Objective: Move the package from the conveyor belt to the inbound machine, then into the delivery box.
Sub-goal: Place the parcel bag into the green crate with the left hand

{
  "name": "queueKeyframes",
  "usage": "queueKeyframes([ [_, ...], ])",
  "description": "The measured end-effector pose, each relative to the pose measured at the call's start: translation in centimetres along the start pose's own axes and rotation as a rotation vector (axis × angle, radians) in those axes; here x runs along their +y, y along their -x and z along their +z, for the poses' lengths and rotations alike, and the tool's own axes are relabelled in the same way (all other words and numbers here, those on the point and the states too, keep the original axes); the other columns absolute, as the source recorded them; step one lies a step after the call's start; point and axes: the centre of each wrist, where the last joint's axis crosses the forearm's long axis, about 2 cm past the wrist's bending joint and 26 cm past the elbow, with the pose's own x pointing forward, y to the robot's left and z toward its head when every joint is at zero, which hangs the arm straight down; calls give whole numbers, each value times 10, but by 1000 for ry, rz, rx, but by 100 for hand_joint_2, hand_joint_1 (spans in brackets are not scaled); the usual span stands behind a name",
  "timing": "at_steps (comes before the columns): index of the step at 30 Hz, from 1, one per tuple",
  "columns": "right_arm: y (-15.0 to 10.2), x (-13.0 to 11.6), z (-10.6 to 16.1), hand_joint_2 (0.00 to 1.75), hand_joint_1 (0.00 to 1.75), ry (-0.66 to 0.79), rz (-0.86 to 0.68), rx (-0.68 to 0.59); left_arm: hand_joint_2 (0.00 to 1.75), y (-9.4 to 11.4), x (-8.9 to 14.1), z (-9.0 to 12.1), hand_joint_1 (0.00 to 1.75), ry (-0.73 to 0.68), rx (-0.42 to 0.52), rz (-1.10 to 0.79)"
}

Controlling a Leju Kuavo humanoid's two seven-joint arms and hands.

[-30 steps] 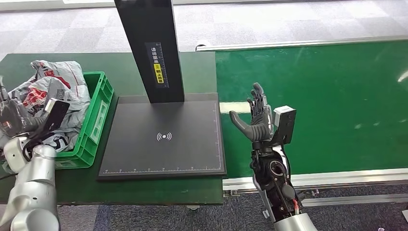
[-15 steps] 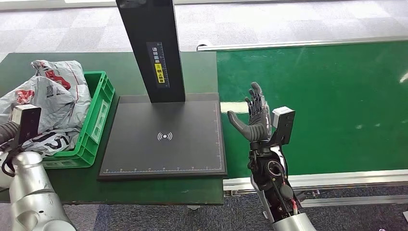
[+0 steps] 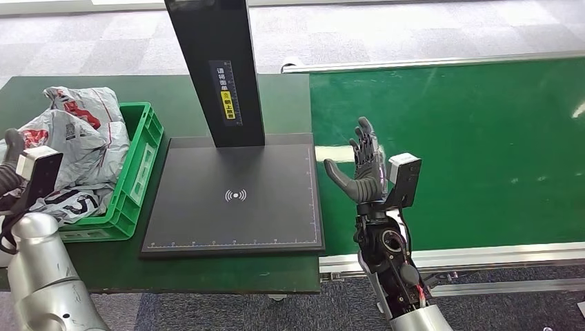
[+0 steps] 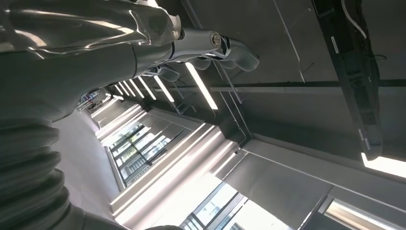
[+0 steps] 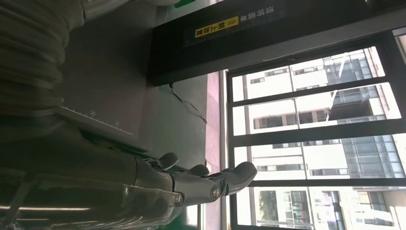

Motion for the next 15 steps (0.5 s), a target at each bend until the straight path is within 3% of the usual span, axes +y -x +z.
queueKeyframes([
  [2,0,0,0,175,0,4,-3,-2,175,-4,-1,-1,0,-40,35,55],
  [5,0,-2,0,175,0,10,-7,-5,175,-16,-10,5,0,-136,183,244],
  [9,1,-5,1,175,0,3,-11,-4,175,-47,-22,28,0,-180,335,507],
  [12,1,-5,3,175,0,-13,-5,-4,175,-82,-26,60,0,-85,388,715],
  [15,0,-3,4,175,0,-33,4,-2,175,-132,-24,109,0,131,451,1036],
])
